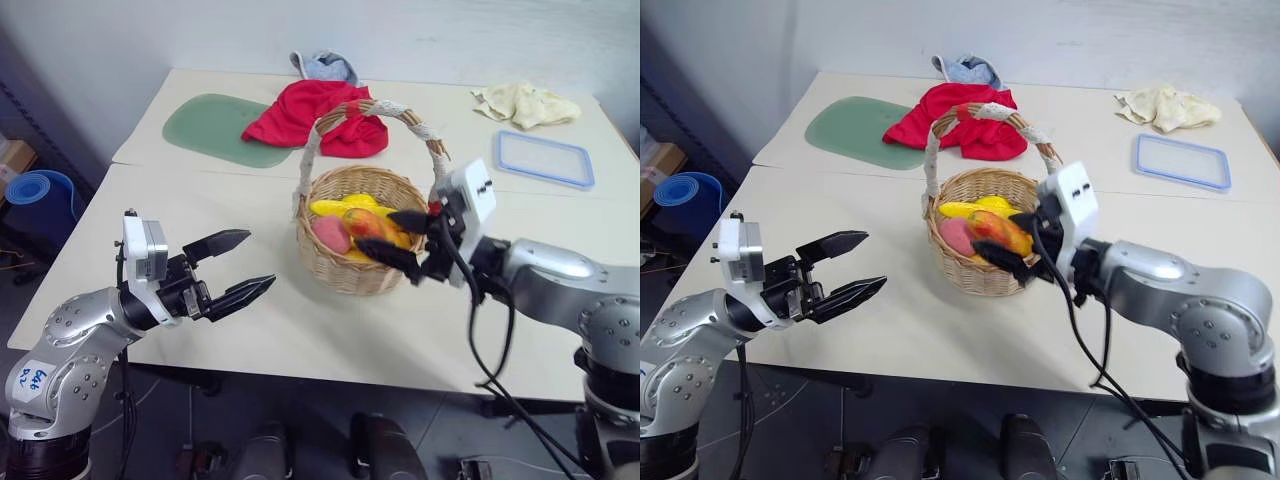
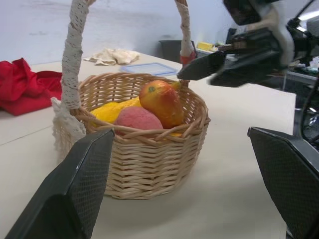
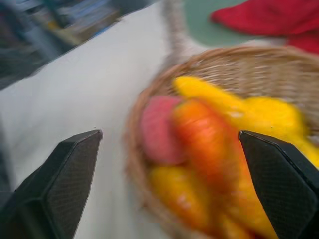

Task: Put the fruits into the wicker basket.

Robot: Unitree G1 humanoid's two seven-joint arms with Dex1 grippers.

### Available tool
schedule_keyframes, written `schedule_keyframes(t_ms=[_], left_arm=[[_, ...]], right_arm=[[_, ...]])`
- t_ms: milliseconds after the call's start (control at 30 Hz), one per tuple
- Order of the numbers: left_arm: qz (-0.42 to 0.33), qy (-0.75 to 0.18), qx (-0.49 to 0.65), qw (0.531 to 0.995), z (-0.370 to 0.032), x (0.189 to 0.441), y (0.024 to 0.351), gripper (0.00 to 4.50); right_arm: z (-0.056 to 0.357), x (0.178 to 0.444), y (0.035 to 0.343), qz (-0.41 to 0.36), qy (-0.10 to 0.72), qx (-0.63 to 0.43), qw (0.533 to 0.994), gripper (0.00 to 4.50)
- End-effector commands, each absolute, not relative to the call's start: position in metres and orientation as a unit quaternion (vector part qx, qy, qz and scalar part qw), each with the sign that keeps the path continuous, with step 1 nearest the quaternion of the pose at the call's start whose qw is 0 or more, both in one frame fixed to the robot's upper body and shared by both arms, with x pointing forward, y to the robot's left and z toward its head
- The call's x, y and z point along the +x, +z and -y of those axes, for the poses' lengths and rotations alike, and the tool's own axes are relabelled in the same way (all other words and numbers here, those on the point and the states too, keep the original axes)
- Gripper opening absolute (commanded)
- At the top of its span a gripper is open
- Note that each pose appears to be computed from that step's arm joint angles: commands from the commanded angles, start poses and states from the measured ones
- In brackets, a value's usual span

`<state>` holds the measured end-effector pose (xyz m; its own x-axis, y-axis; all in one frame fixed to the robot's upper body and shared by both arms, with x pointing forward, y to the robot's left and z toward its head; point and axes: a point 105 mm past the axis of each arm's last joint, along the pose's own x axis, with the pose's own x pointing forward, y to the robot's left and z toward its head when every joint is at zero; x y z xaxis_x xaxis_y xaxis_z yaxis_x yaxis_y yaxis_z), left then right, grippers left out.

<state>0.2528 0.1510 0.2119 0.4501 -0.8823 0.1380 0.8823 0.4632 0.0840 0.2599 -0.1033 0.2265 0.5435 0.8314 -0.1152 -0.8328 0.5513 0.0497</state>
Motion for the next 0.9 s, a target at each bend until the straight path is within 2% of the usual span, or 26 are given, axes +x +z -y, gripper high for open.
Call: schedule_keyframes(t_ms=[33,200,267,500,633,733,900], left_arm=[[0.099,-0.528,0.006,0.844,-0.15,0.253,0.22,4.5],[0.082,-0.56,-0.004,0.825,-0.147,0.252,0.227,4.5],[0.075,-0.569,-0.001,0.819,-0.148,0.252,0.228,4.5],[0.071,-0.586,-0.001,0.807,-0.141,0.257,0.232,4.5],[0.073,-0.593,-0.002,0.802,-0.134,0.257,0.231,4.5],[0.069,-0.602,0.0,0.796,-0.131,0.255,0.229,4.5],[0.073,-0.606,0.005,0.792,-0.127,0.253,0.23,4.5]], right_arm=[[0.119,0.243,0.237,0.002,0.507,-0.038,0.861,4.46],[0.221,0.263,0.233,0.021,0.403,-0.167,0.9,4.46],[0.232,0.274,0.238,0.041,0.404,-0.169,0.898,4.46],[0.197,0.323,0.25,0.075,0.471,-0.158,0.865,4.46],[0.177,0.344,0.249,0.063,0.499,-0.141,0.853,4.46],[0.17,0.356,0.243,0.048,0.507,-0.151,0.847,3.83],[0.164,0.352,0.245,0.048,0.539,-0.124,0.832,2.09]])
